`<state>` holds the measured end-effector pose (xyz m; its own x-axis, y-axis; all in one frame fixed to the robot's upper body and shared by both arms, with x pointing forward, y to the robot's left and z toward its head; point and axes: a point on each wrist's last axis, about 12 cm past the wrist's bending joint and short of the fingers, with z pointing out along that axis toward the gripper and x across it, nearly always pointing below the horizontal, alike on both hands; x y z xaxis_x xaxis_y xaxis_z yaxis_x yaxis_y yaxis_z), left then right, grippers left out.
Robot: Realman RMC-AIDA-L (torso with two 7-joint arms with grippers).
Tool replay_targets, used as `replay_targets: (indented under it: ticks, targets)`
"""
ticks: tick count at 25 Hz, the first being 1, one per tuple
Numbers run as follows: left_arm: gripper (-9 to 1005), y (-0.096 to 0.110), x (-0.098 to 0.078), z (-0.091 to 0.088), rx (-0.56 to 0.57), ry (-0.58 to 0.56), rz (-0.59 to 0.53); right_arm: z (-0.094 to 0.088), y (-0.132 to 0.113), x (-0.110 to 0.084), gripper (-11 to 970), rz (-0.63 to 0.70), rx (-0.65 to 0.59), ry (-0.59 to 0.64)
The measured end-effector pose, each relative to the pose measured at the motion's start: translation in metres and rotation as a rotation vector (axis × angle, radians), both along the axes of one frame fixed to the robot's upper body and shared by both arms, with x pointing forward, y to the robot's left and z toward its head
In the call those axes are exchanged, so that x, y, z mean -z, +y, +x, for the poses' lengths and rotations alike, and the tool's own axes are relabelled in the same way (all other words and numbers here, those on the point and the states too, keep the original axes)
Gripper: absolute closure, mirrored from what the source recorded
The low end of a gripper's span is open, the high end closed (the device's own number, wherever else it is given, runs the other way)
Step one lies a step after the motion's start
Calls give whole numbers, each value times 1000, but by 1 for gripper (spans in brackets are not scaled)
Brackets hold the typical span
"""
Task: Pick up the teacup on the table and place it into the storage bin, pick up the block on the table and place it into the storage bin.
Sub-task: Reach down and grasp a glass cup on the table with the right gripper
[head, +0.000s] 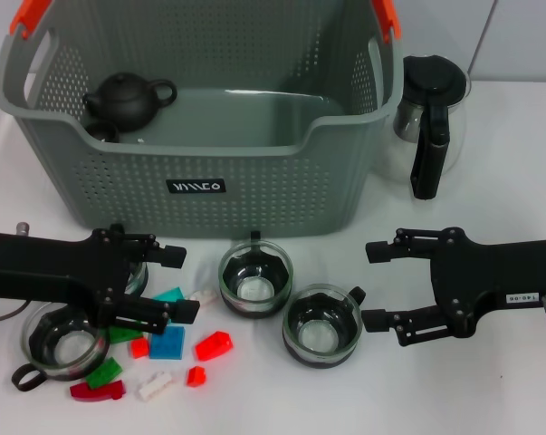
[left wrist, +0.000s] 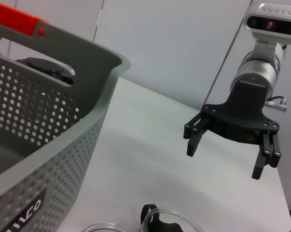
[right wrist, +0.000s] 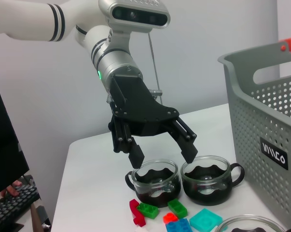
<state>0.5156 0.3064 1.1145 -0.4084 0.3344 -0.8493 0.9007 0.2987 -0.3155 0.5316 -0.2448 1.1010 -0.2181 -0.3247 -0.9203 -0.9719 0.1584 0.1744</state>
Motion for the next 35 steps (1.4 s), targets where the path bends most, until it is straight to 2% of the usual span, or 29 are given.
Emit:
replay_targets:
  ticks: [15,21,25,26,27,28,30,35]
  targets:
    - [137,1,-1,-1,4,1,1,-1,-1,-1,32,4,0,8]
    - [137,5,0,-2,-27,-1,-9,-7,-6,-9,31,17,-37,71]
    - [138,9,0,-2,-53,-5,-20,-12,-19,-32,31,10,-49,58]
    - [138,9,0,-2,-56,-6,-21,-11,-23,-43,31,8,-34,43]
    - [138,9,-1,-2,-59,-9,-23,-6,-28,-64,31,-1,-7,49]
    - [138,10,-1,-1,-61,-10,-25,-6,-28,-64,31,-1,-7,49]
    - [138,11,-1,-1,-70,-11,-30,3,-30,-87,31,-30,16,59]
    - [138,13,2,-5,-93,39,-47,27,-17,-130,31,-244,22,115]
